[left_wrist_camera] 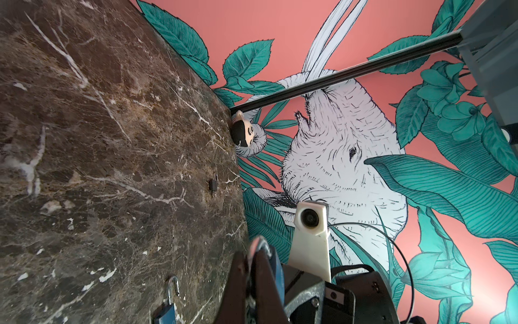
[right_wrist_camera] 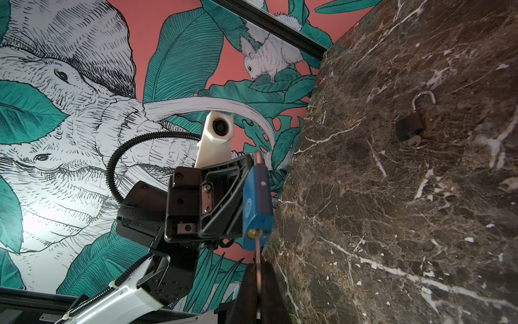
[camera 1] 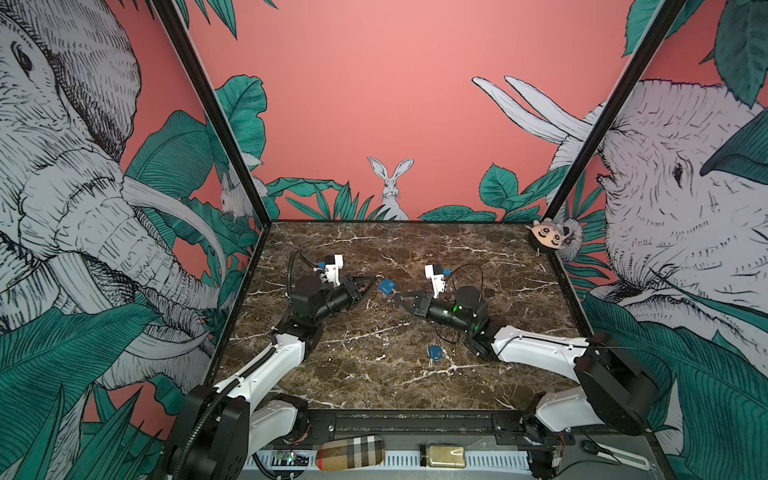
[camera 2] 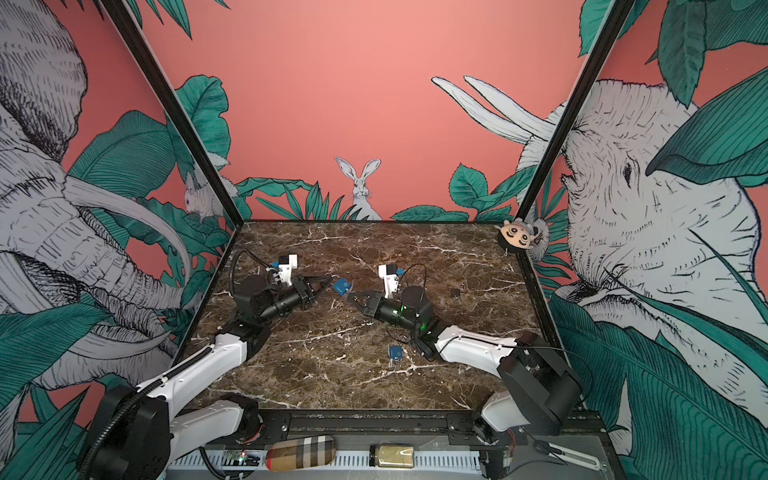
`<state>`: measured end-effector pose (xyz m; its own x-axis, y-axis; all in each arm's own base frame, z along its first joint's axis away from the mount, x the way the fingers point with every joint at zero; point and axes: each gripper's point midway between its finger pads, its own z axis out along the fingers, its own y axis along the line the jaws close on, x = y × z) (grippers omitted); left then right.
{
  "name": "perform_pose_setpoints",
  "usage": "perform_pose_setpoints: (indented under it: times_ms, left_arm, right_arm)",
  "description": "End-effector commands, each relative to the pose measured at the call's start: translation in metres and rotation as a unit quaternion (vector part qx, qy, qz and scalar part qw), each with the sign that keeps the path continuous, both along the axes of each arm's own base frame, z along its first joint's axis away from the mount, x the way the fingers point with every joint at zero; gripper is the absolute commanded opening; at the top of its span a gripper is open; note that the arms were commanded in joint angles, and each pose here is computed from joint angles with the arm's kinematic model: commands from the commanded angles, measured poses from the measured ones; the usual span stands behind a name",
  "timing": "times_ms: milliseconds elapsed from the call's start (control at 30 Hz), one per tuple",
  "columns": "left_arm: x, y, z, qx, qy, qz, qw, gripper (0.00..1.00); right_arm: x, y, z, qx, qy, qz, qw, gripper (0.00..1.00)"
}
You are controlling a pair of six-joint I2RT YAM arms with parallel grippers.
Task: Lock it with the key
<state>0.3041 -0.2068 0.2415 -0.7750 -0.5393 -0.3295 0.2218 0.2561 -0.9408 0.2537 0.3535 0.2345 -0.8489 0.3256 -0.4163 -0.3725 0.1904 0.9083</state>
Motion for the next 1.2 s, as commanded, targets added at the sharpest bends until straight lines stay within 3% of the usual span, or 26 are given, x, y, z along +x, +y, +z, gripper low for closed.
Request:
perform_pose_setpoints:
  times_ms: [0,467,667,900,1167]
  left_arm:
    - [0.021,0.026,0.020,-0.012,-0.036,0.081,0.996,0.00]
    - [0.016,0.025,0.014,0.008,-0.029,0.058,0.998,0.00]
    - [0.010,0.018,0.007,0.053,-0.021,0.025,0.998,0.00]
    - [0.002,0.000,-0.004,0.107,-0.004,-0.065,0.992,0.00]
    - [0.026,-0.024,-0.014,0.114,0.015,-0.131,0.985,0.00]
  right_arm:
    - [-0.005,-0.005,0.017,0.017,-0.034,0.001,0.999,0.00]
    - [-0.008,-0.023,0.011,-0.015,-0.034,-0.017,0.999,0.00]
    - [-0.007,-0.047,-0.002,-0.040,-0.016,-0.034,0.998,0.00]
    - [-0.009,-0.086,-0.026,-0.086,0.026,-0.049,0.995,0.00]
    - [-0.012,-0.123,-0.043,-0.104,0.056,-0.073,0.990,0.00]
